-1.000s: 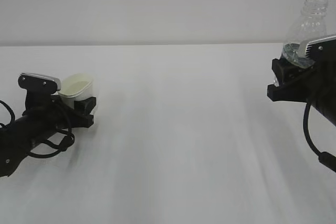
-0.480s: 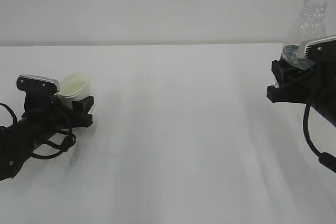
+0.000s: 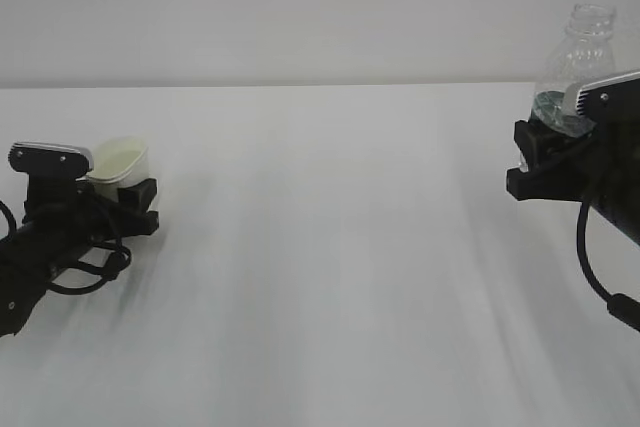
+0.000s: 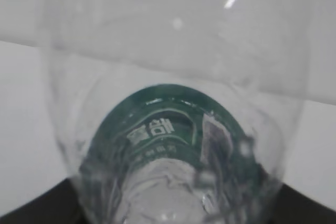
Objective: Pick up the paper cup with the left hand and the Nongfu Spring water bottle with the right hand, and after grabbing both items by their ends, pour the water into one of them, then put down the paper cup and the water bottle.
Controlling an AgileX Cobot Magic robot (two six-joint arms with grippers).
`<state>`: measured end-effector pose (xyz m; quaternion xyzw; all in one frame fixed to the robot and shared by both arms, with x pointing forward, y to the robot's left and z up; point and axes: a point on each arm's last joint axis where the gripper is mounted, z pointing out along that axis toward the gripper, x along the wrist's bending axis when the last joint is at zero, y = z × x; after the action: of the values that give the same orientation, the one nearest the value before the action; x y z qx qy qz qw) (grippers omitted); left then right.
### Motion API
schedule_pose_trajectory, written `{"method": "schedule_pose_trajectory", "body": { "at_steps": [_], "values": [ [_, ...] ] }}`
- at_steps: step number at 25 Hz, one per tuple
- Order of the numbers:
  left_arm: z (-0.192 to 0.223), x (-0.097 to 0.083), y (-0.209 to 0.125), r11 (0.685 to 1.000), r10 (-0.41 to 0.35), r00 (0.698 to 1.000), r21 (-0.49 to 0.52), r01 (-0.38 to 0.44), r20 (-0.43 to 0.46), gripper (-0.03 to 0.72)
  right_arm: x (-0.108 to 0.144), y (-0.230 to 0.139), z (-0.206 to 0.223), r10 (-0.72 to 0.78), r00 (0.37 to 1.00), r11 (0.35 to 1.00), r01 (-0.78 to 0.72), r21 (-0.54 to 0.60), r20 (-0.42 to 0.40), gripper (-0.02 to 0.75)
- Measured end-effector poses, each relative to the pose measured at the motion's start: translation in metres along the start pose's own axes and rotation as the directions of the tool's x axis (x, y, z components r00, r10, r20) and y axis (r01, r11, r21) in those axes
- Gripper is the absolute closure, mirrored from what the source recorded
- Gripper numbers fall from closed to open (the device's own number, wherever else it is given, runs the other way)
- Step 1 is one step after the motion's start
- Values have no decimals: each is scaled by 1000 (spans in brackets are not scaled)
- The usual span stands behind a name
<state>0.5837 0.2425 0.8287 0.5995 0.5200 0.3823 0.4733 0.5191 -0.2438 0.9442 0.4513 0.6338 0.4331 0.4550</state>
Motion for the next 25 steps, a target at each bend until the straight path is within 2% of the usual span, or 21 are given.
{"method": "schedule_pose_trajectory", "body": {
  "at_steps": [6, 14, 25],
  "values": [
    [8, 13, 4, 1000, 8, 1000, -12, -8, -23, 259, 1, 0, 0, -5, 1000, 1000, 5, 1, -6, 350],
    [29, 17, 20, 996, 10, 1000, -85, -13, -29, 259, 1, 0, 0, -5, 1000, 1000, 5, 2, -6, 351],
    [53, 33, 11, 995, 3, 998, -104, -9, -61, 259, 1, -1, 0, -5, 1000, 1000, 5, 13, -9, 351]
  ]
}}
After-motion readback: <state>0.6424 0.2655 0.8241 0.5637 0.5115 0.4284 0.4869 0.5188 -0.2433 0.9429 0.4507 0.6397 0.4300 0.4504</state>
